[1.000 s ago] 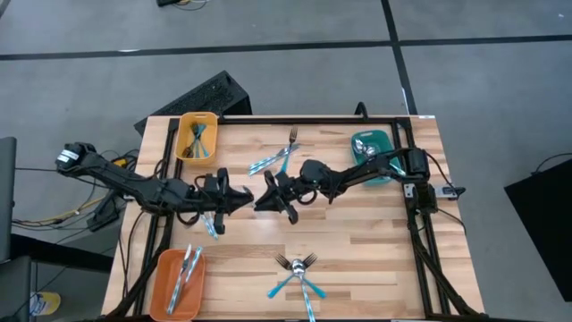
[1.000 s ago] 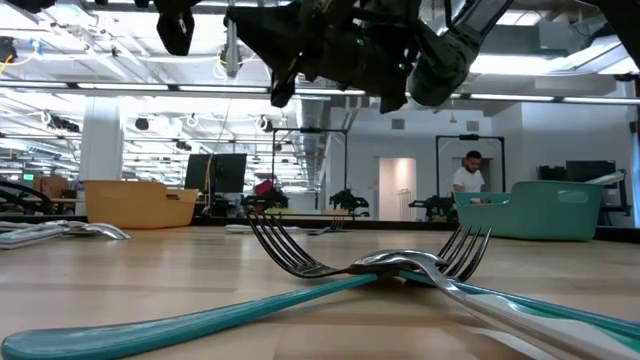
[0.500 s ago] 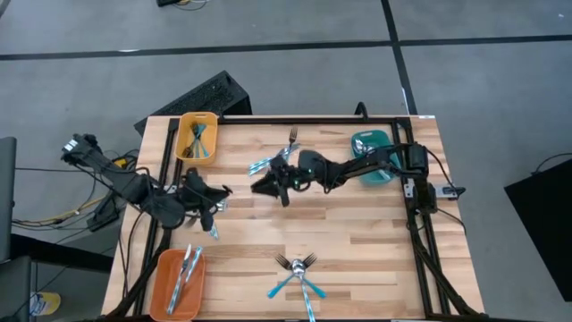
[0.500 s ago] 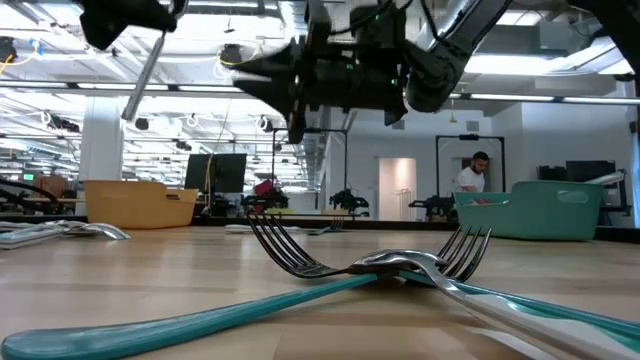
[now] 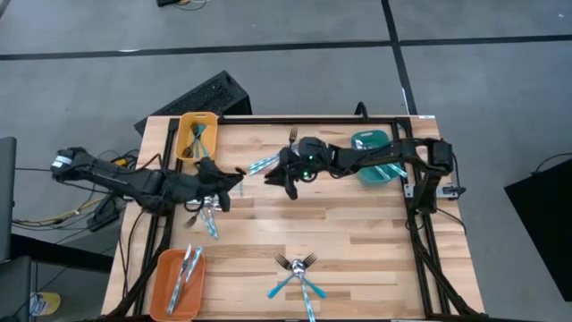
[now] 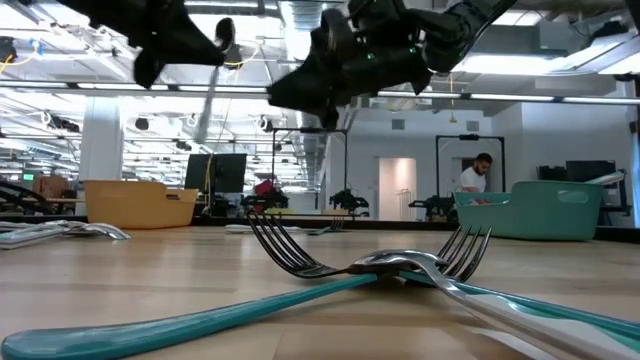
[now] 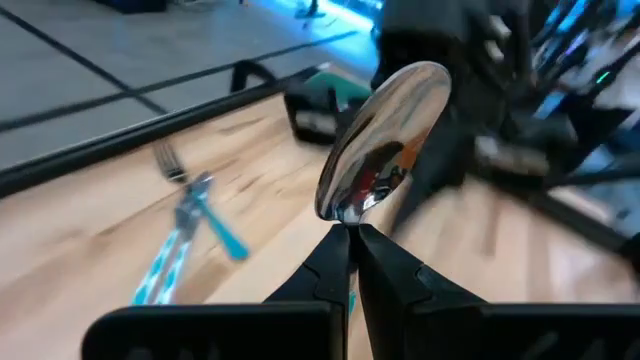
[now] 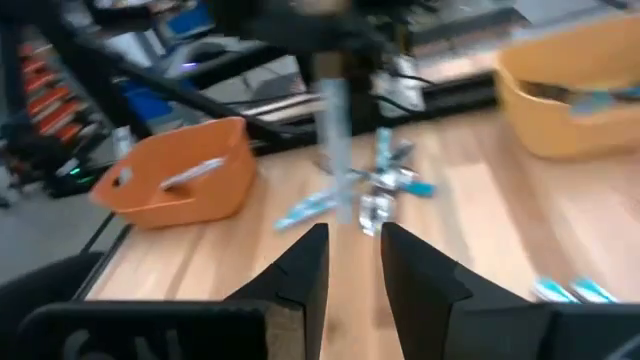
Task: Sort silverware by color (type)
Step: Put the white-blue spoon into the blue bin, then put the blue fork into the yellow bin
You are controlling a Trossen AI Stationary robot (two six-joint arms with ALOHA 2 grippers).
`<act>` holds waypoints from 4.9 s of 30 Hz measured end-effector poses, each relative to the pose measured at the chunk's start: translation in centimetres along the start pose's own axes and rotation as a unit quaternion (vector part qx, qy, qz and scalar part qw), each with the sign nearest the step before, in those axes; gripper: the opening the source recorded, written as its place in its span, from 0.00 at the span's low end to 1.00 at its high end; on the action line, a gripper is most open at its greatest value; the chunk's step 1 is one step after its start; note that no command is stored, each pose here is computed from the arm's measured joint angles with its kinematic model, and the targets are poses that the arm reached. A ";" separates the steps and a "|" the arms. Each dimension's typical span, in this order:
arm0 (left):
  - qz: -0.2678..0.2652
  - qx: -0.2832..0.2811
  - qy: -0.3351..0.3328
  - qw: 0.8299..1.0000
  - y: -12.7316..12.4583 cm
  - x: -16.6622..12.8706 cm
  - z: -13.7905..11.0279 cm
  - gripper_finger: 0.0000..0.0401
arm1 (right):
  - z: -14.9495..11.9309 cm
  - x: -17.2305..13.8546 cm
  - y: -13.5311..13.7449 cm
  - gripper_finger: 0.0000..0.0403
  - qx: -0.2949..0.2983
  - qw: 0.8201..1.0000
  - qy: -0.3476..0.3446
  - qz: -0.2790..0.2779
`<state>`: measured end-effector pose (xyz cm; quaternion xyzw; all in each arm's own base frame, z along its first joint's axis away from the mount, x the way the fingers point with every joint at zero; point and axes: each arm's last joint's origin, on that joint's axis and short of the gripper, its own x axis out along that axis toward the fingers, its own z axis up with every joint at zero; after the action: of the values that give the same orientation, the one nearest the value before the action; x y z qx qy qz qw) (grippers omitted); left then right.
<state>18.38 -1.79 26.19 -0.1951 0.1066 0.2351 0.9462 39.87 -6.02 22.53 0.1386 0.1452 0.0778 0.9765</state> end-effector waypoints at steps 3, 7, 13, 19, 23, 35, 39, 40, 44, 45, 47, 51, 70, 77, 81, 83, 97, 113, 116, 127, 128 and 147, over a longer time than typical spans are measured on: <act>-0.008 -0.030 -0.020 0.999 0.7 0.7 0.1 0.00 | -0.4 0.7 0.9 0.30 -0.020 1.000 -0.010 0.016; -0.012 -0.053 -0.044 0.998 1.2 1.2 -0.5 0.00 | -0.7 1.8 1.4 0.38 -0.037 0.998 -0.042 0.029; -0.026 -0.079 -0.065 0.994 1.1 1.8 -1.2 0.00 | -0.7 3.4 1.0 0.54 -0.029 0.997 -0.077 0.015; -0.034 -0.078 -0.073 0.994 0.6 3.0 -1.6 0.00 | -0.3 4.4 0.7 0.50 -0.012 0.997 -0.070 -0.006; -0.032 -0.083 -0.070 0.994 0.5 3.2 -1.7 0.00 | -0.9 4.3 0.1 0.30 -0.002 0.999 -0.039 -0.031; -0.015 -0.094 -0.059 0.994 0.9 2.9 -1.9 0.01 | -0.8 3.3 -0.9 0.07 0.001 0.999 0.000 -0.039; -0.010 -0.097 -0.037 0.995 1.2 2.3 -2.0 0.05 | -0.8 1.9 -0.9 0.07 0.003 0.997 0.018 -0.079; -0.005 -0.097 -0.028 0.995 1.3 2.1 -2.2 0.07 | -0.7 1.3 -0.8 0.07 0.002 0.995 0.025 -0.094; 0.005 -0.100 -0.014 0.995 1.5 1.1 -2.4 0.14 | -0.1 -1.7 -0.5 0.07 0.007 0.985 0.059 -0.163; 0.010 -0.096 -0.006 0.995 1.5 0.8 -2.6 0.16 | -0.1 -2.5 -0.5 0.07 0.009 0.979 0.075 -0.190; 0.017 -0.088 0.004 0.996 1.3 0.5 -3.2 0.18 | -0.4 -4.3 -0.6 0.07 0.010 0.957 0.128 -0.259; 0.041 -0.071 0.012 0.997 0.7 -0.2 -4.4 0.21 | -0.3 -8.0 0.1 0.07 -0.001 0.895 0.204 -0.396; 0.075 -0.063 0.006 0.995 -0.5 -2.9 -7.7 0.21 | -3.2 -19.2 -2.3 0.09 0.159 0.642 0.489 -0.569; 0.071 -0.063 -0.002 0.995 -1.1 -3.4 -8.8 0.21 | -6.4 -20.5 -2.8 0.15 0.168 0.594 0.551 -0.561; 0.076 -0.064 -0.009 0.995 -1.2 -3.4 -9.0 0.21 | -7.4 -20.7 -3.1 0.28 0.172 0.589 0.555 -0.562; 0.076 -0.070 -0.009 0.995 -1.2 -3.4 -9.1 0.21 | -7.4 -20.5 -3.2 0.36 0.172 0.595 0.547 -0.563; 0.098 -0.089 -0.021 0.991 -0.8 -2.7 -8.7 0.21 | -0.3 -16.5 -2.6 0.56 0.108 0.803 0.237 -0.536; 0.094 -0.123 -0.002 0.988 -0.7 -2.0 -8.4 0.21 | 1.6 -7.0 -17.5 0.42 0.163 0.881 0.195 -0.399; 0.087 -0.127 0.001 0.988 -0.9 -2.0 -8.4 0.21 | 1.1 -6.1 -19.5 0.45 0.171 0.867 0.246 -0.398; 0.078 -0.122 0.007 0.989 -1.1 -2.3 -8.5 0.21 | 0.0 -4.6 -23.1 0.58 0.201 0.878 0.278 -0.335; 0.078 -0.121 0.007 0.990 -1.1 -2.3 -8.6 0.21 | -0.2 -4.7 -23.4 0.58 0.203 0.877 0.278 -0.336; 0.079 -0.121 0.007 0.990 -1.1 -2.3 -8.6 0.21 | -1.1 -4.2 -24.6 0.32 0.202 0.895 0.292 -0.271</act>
<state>15.97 -7.18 19.50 -0.3004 0.0987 0.3187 0.8936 38.31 -29.93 15.42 0.2593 0.4682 -0.1836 0.8245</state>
